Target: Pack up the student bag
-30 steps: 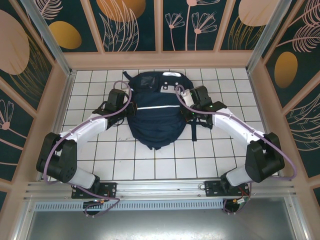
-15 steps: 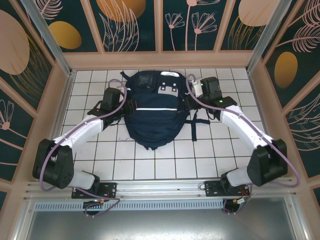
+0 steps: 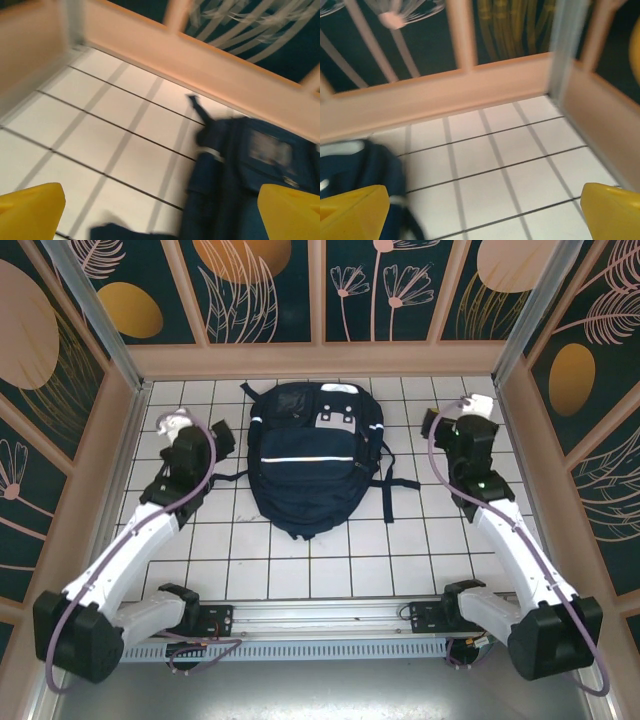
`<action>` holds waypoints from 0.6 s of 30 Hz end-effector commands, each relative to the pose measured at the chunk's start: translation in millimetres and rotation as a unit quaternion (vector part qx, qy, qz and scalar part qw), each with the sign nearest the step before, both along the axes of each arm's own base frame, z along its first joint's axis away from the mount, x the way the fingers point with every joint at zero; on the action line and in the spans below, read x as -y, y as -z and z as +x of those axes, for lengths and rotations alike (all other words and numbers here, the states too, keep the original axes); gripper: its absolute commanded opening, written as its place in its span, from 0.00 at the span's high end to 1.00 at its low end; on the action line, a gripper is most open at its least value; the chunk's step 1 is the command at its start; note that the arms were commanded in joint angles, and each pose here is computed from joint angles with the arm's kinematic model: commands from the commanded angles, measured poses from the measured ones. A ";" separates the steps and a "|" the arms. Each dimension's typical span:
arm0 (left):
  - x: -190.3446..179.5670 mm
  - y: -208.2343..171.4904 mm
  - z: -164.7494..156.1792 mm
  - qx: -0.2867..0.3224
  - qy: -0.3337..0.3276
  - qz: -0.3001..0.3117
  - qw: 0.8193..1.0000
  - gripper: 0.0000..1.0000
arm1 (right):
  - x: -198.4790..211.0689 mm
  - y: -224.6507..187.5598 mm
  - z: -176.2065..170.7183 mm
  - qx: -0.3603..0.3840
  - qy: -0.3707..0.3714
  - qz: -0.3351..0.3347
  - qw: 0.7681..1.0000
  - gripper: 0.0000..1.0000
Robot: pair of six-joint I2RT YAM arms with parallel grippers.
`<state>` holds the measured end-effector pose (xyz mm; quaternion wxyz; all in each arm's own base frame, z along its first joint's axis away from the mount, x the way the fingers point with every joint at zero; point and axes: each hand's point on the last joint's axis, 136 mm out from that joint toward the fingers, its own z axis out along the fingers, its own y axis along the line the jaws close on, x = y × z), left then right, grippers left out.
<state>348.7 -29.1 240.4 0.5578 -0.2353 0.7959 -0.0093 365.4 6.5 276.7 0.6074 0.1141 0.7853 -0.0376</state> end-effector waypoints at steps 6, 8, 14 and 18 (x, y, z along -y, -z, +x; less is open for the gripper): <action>-75.5 28.6 -40.0 0.049 -0.159 0.098 0.981 0.01 | 55.6 65.9 -15.3 0.060 0.116 0.006 0.991 0.01; -85.4 40.6 -42.6 0.041 -0.170 0.110 0.978 0.01 | 60.5 86.9 -15.9 0.044 0.122 0.001 0.992 0.01; -100.1 69.7 -44.8 0.062 -0.160 0.132 0.976 0.02 | 55.7 119.0 -14.4 0.040 0.096 -0.022 0.994 0.01; -86.9 66.1 -37.3 0.105 -0.102 0.139 0.979 0.01 | 44.5 125.3 -9.0 0.050 0.059 -0.027 0.997 0.01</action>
